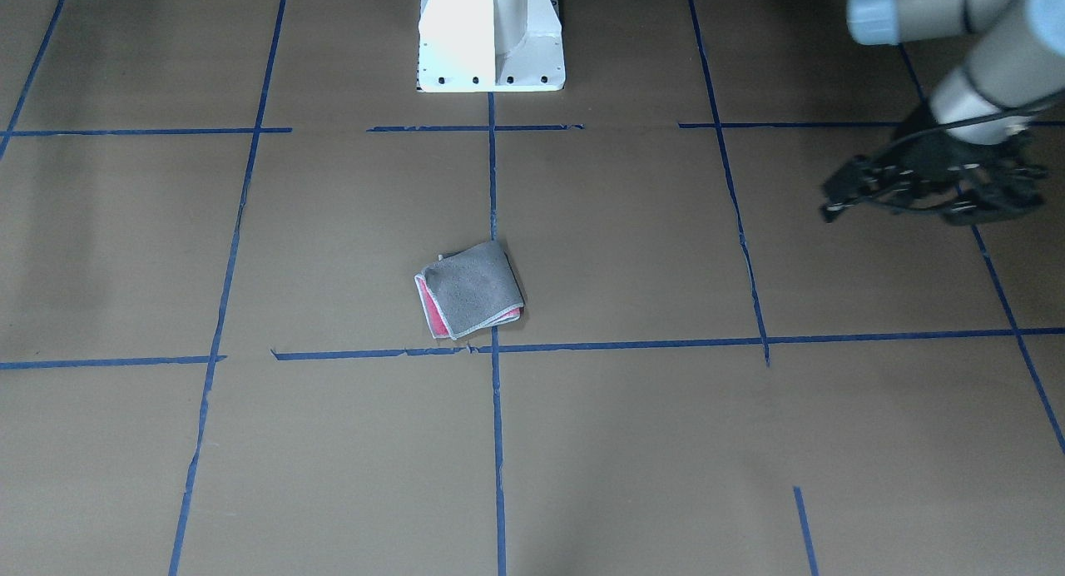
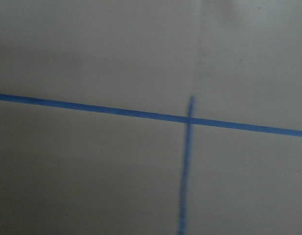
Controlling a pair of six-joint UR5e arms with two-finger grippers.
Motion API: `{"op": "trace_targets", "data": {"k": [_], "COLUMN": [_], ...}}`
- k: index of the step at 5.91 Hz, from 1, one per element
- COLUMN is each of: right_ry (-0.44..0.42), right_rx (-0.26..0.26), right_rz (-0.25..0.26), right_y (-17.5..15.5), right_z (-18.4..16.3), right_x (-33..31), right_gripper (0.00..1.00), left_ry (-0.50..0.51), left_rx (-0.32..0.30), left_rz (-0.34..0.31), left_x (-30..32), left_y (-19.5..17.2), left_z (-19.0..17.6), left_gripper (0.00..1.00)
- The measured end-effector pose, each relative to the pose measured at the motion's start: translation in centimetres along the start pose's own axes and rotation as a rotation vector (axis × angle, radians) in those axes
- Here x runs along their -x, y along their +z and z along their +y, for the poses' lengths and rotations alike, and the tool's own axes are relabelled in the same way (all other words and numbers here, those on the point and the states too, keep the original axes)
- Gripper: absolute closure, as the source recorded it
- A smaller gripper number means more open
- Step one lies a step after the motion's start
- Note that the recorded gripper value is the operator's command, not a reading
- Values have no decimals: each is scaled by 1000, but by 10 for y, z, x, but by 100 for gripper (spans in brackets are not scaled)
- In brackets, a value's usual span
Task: Fold towel twice with both arms
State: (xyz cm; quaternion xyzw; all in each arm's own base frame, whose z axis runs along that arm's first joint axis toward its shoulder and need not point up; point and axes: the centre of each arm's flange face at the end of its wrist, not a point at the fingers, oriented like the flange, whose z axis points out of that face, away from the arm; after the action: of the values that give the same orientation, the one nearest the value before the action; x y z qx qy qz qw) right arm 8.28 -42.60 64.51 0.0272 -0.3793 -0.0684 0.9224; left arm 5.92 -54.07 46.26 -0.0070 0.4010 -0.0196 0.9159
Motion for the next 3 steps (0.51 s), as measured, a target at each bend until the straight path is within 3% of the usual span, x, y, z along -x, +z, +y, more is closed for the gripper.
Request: {"op": "trace_targets", "data": {"k": [2, 3], "right_ry": [67, 65], "right_rx": [23, 17], "right_rz": [-45, -48], "right_y": [19, 23], "right_z": [19, 20], "right_x": [-28, -32], "right_gripper": [0, 0], "left_ry": [35, 61], "left_rx": [48, 83], "left_rz": [-20, -16], "left_x": [161, 212], "left_y": [1, 17], "left_z": [-7, 9], "left_gripper": [0, 0]}}
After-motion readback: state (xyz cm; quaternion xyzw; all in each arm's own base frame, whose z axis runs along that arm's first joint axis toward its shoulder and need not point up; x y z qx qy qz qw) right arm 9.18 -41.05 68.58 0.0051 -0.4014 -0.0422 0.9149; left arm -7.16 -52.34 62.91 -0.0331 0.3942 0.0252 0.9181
